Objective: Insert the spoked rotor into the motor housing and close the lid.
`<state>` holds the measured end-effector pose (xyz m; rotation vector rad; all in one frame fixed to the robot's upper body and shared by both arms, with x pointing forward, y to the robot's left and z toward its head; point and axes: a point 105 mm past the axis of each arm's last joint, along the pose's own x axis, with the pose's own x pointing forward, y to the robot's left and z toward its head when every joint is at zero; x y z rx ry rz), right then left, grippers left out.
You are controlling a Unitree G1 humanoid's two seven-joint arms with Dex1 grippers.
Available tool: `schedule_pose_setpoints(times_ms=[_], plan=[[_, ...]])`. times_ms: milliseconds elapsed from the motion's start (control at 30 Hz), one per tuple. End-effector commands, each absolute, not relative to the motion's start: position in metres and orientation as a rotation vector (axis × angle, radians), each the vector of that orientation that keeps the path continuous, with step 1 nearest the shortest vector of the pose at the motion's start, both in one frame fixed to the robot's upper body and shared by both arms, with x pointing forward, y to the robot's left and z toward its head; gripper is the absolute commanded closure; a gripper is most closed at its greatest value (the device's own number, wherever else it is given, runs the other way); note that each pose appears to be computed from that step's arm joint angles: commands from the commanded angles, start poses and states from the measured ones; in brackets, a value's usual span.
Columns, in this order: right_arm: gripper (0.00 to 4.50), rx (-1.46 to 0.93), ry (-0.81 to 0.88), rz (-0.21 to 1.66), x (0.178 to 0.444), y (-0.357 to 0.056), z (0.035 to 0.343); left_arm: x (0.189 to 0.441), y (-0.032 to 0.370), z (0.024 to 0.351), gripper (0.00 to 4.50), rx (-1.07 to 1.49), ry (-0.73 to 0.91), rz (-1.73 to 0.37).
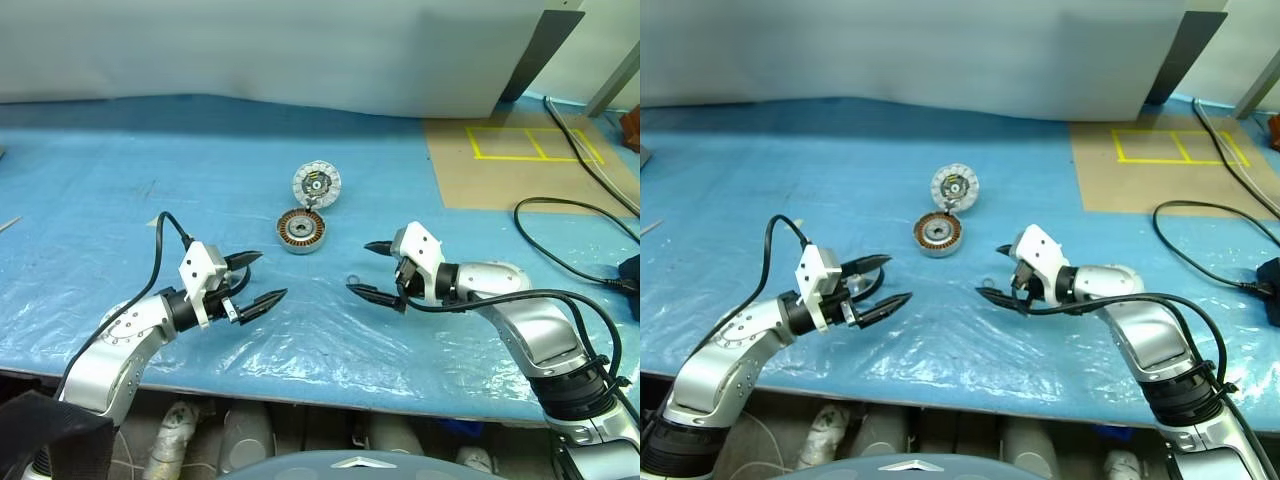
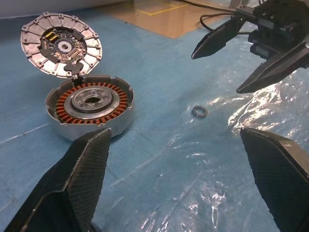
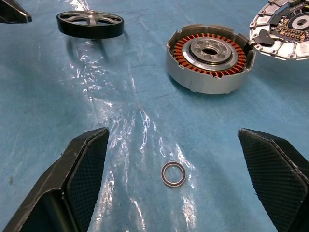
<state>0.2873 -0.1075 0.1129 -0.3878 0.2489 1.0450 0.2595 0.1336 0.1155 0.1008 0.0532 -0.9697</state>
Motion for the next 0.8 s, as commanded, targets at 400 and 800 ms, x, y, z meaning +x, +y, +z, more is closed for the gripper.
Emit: schedule_pose_setpoints(times_ms=[400,800], plan=[[0.03,-0.425,0.19,1.073,0.29,-0.0986,0.1222,0.2587,0.1314,0.121,0.0,0.113,0.011,-0.972],[0.03,-0.425,0.18,1.056,0.2934,-0.0983,0.1229,0.261,0.1313,0.1247,0.0,0.118,0.003,-0.974]])
